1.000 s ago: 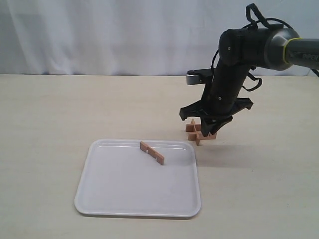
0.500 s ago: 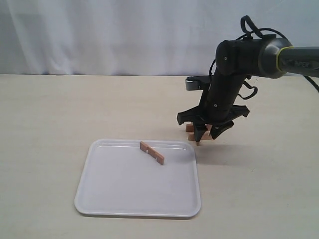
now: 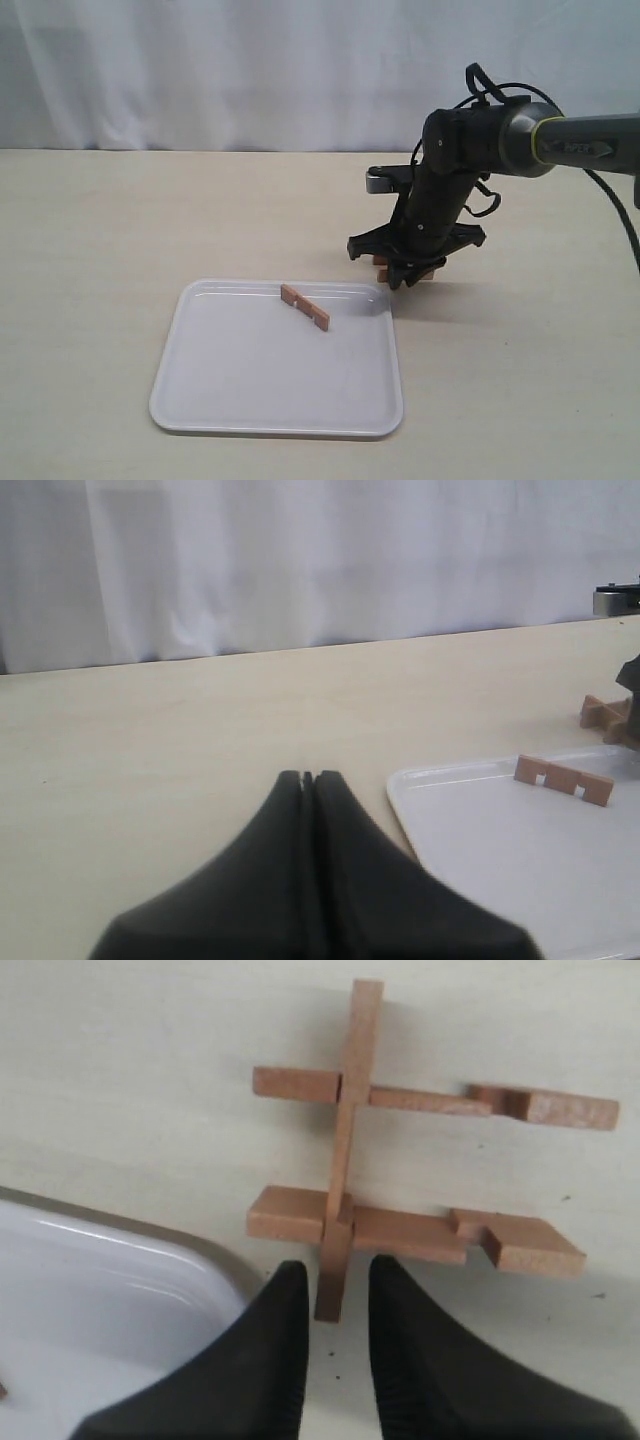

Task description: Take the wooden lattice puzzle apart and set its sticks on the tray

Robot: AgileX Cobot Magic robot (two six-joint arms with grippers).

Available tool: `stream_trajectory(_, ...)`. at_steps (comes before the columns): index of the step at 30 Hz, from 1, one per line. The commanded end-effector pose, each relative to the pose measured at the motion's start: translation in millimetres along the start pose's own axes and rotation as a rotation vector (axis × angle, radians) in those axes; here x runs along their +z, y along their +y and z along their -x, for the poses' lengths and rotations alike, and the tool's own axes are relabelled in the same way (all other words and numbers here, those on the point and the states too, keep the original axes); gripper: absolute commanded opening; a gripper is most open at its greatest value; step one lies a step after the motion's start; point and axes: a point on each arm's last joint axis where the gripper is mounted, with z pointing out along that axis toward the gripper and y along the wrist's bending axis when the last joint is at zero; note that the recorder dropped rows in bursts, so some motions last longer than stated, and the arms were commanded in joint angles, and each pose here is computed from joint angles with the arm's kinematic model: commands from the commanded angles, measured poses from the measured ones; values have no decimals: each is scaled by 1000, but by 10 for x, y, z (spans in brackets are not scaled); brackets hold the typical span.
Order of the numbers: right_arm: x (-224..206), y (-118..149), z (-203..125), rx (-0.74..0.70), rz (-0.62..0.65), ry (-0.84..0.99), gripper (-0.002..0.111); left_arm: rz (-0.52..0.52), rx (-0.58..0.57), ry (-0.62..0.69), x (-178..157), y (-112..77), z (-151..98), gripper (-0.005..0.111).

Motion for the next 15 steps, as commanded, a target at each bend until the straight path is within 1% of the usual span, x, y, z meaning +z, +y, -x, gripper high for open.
stream_trajectory(1, 61, -19, 3, 9, 0, -1, 19, -1, -4, -12, -1, -1, 4, 0)
stream_trajectory(7, 158, -25, -2, 20, -2, 10, 18, -1, -4, -12, -1, -1, 4, 0)
stream_trajectory(8, 158, -25, -2, 24, -2, 10, 16, -1, -4, -12, -1, -1, 4, 0)
stream_trajectory(11, 158, -25, -6, 27, -2, 14, 4, -1, -4, -12, -1, -1, 4, 0)
stream_trajectory(15, 158, -27, -26, 27, -5, 36, 4, -1, -4, -12, -1, -1, 4, 0)
